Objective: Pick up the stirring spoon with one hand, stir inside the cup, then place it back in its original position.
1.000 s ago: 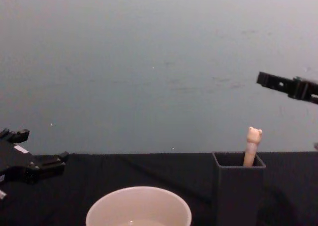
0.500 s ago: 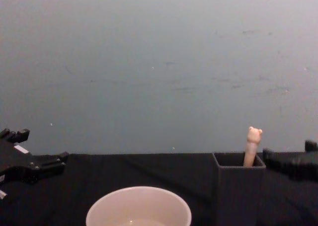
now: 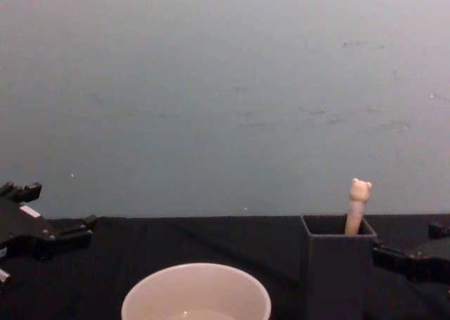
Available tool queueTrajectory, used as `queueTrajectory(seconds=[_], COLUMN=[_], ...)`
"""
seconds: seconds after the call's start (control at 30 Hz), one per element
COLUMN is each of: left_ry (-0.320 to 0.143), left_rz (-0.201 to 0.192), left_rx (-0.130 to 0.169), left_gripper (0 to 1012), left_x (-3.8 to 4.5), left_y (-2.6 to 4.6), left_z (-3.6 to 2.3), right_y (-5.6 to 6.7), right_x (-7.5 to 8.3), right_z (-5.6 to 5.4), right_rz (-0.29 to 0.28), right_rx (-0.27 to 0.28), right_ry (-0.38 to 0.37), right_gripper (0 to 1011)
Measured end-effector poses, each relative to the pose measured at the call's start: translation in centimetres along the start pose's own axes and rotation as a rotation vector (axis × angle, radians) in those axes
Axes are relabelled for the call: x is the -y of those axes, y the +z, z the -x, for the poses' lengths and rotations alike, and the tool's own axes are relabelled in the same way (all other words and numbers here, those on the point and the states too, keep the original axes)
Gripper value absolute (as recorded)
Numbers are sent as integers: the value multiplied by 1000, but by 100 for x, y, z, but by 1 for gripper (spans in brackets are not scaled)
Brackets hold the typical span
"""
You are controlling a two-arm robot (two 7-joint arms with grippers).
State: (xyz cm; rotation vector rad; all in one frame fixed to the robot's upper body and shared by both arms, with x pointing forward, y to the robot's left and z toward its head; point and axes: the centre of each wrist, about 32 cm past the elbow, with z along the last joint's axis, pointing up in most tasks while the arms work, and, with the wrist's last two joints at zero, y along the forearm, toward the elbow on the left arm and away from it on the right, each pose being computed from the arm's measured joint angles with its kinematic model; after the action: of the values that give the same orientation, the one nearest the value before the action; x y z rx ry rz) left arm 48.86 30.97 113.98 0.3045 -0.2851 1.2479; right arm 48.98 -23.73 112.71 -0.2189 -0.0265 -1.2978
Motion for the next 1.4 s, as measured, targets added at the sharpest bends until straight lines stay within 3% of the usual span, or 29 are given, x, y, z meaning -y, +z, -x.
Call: queueTrajectory(seconds=[1.4], left_ry=[0], left_rz=[0], left_rx=[0], left_gripper=[1002], left_x=[0], left_y=[0], left_z=[0], right_y=[14], right_x=[3], right_z=[-2], right_rz=[-6], right_rx=[0], right_ry=[2], right_gripper=[1002])
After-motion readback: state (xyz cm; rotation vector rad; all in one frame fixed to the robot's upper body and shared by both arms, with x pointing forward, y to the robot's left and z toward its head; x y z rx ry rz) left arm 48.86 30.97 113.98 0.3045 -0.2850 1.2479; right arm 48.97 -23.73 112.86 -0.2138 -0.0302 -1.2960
